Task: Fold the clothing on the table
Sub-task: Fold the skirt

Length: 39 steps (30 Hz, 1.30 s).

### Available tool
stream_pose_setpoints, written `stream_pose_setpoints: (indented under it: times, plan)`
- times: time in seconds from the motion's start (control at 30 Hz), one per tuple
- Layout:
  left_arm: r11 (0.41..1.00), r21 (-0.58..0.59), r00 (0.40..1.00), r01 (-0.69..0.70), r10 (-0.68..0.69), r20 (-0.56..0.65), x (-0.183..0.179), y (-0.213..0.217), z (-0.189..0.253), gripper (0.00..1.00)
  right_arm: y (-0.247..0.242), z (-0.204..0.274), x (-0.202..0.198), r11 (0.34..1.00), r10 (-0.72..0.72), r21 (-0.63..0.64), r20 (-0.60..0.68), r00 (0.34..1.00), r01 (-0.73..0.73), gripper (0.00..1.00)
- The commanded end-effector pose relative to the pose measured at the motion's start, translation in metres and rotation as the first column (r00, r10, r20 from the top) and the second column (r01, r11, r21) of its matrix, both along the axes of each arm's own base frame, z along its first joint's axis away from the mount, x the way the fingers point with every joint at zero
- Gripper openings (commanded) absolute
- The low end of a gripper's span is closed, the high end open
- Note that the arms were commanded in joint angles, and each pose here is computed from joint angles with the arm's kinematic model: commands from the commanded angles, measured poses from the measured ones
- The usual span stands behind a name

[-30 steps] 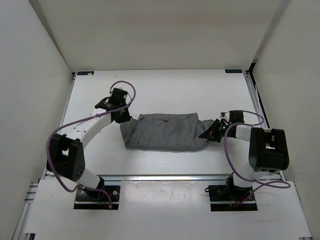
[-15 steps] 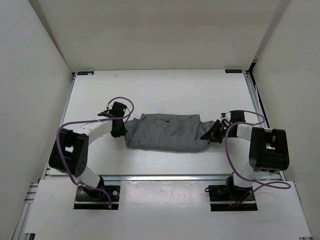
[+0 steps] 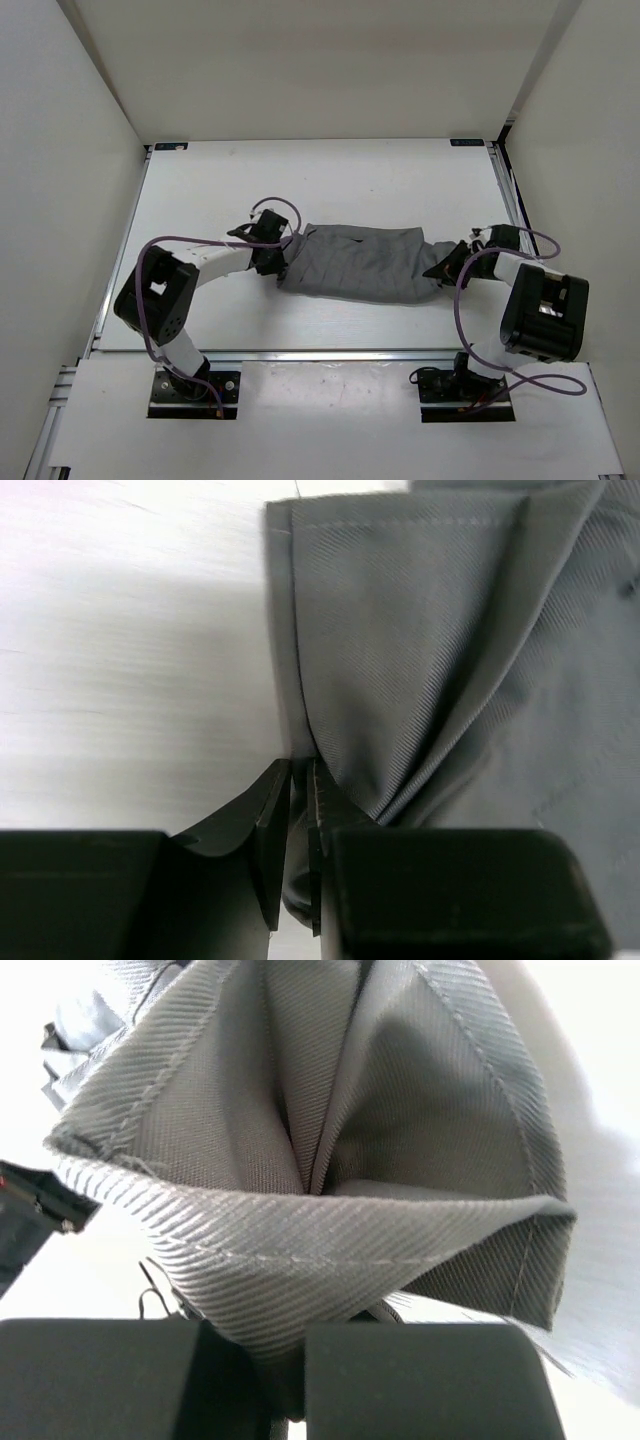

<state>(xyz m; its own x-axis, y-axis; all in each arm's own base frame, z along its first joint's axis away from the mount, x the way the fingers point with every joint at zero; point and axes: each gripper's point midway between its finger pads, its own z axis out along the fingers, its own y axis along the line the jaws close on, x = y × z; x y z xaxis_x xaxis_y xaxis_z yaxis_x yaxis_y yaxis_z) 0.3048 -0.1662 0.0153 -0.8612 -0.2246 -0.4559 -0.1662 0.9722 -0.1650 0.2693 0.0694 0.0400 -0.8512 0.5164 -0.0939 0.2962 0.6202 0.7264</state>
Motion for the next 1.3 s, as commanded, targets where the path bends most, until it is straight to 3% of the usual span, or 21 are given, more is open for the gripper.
stream_pose_setpoints:
  times: [0.0,0.2,0.4,0.77,0.97,1.27]
  plan:
    - [0.995,-0.082,0.996,0.057,-0.062,-0.064,-0.017,-0.034,-0.007,0.23,-0.021,0.014,0.006,0.999,-0.021,-0.045,0.043,0.999,0.023,0.00]
    - [0.989,-0.107,0.992,0.107,-0.114,-0.061,-0.024,-0.055,-0.004,0.23,-0.021,0.068,0.035,0.997,-0.008,-0.074,0.179,0.984,0.022,0.00]
    - [0.988,-0.110,0.992,0.107,-0.114,-0.061,-0.021,-0.056,0.000,0.23,0.037,0.139,0.068,0.994,0.106,-0.066,0.329,0.938,-0.090,0.00]
    - [0.992,-0.095,0.995,0.087,-0.092,-0.048,-0.017,-0.049,0.001,0.23,0.189,0.139,0.052,0.891,0.380,0.117,0.337,0.861,-0.439,0.00]
    - [0.994,-0.087,0.996,0.062,-0.067,-0.056,-0.019,-0.041,-0.001,0.22,0.238,0.160,0.055,0.823,0.434,0.191,0.398,0.808,-0.535,0.00]
    - [0.996,-0.085,0.998,0.042,-0.046,-0.043,-0.019,-0.036,0.004,0.23,0.286,0.137,0.045,0.725,0.543,0.277,0.333,0.771,-0.631,0.01]
